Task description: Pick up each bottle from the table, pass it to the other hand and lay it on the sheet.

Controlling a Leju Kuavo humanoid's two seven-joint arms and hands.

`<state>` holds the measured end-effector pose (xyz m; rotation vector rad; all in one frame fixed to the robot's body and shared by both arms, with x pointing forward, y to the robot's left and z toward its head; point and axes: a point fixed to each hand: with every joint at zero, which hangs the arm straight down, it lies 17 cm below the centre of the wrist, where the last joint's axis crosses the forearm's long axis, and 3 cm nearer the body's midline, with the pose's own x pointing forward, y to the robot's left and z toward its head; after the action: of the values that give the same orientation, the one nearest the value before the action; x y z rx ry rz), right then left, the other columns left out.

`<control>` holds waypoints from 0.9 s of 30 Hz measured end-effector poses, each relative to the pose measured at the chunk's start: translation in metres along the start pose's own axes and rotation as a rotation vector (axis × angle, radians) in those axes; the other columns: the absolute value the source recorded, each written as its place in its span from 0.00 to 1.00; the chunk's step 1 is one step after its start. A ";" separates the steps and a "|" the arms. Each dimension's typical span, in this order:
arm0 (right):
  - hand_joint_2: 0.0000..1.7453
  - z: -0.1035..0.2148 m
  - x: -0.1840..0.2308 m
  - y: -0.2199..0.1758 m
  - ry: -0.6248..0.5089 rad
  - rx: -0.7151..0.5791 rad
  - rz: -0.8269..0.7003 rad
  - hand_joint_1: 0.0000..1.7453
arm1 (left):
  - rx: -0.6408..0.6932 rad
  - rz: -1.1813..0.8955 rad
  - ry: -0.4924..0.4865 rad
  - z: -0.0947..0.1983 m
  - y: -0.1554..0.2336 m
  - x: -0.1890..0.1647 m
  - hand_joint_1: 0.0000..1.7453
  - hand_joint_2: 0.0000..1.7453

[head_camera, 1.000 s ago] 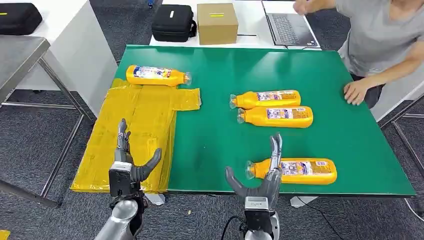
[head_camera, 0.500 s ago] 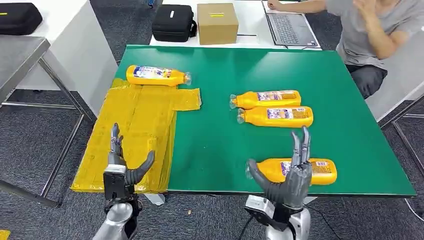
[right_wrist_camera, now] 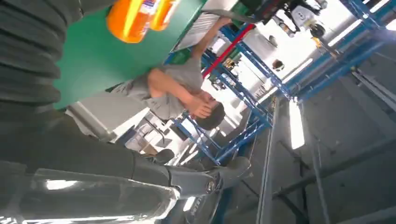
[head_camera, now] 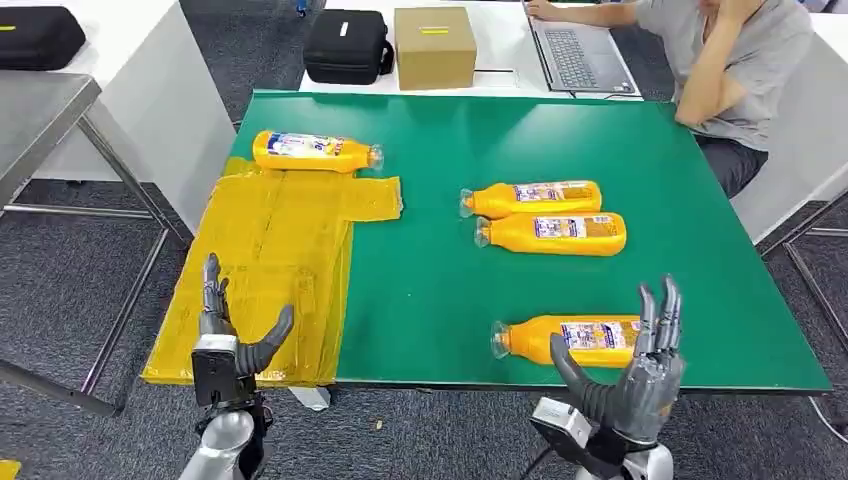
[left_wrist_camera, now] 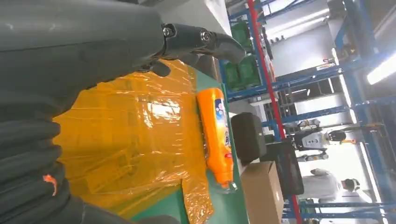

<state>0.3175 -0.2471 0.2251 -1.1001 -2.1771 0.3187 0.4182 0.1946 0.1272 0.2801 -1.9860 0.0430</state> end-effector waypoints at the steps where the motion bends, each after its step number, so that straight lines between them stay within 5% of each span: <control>1: 1.00 0.005 -0.003 0.003 0.005 0.018 0.004 0.00 | -0.006 -0.003 -0.003 0.000 0.000 0.000 0.00 1.00; 10: 1.00 0.049 -0.034 0.032 0.058 0.208 0.116 0.00 | -0.016 0.023 0.023 0.004 0.001 -0.006 0.00 1.00; 27: 1.00 0.070 -0.066 0.025 0.130 0.323 0.190 0.00 | -0.010 0.015 0.058 0.010 0.004 -0.012 0.00 1.00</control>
<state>0.3145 -0.2783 0.1308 -1.1095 -1.8324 0.6411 0.4137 0.1994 0.1124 0.2552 -1.9306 0.0501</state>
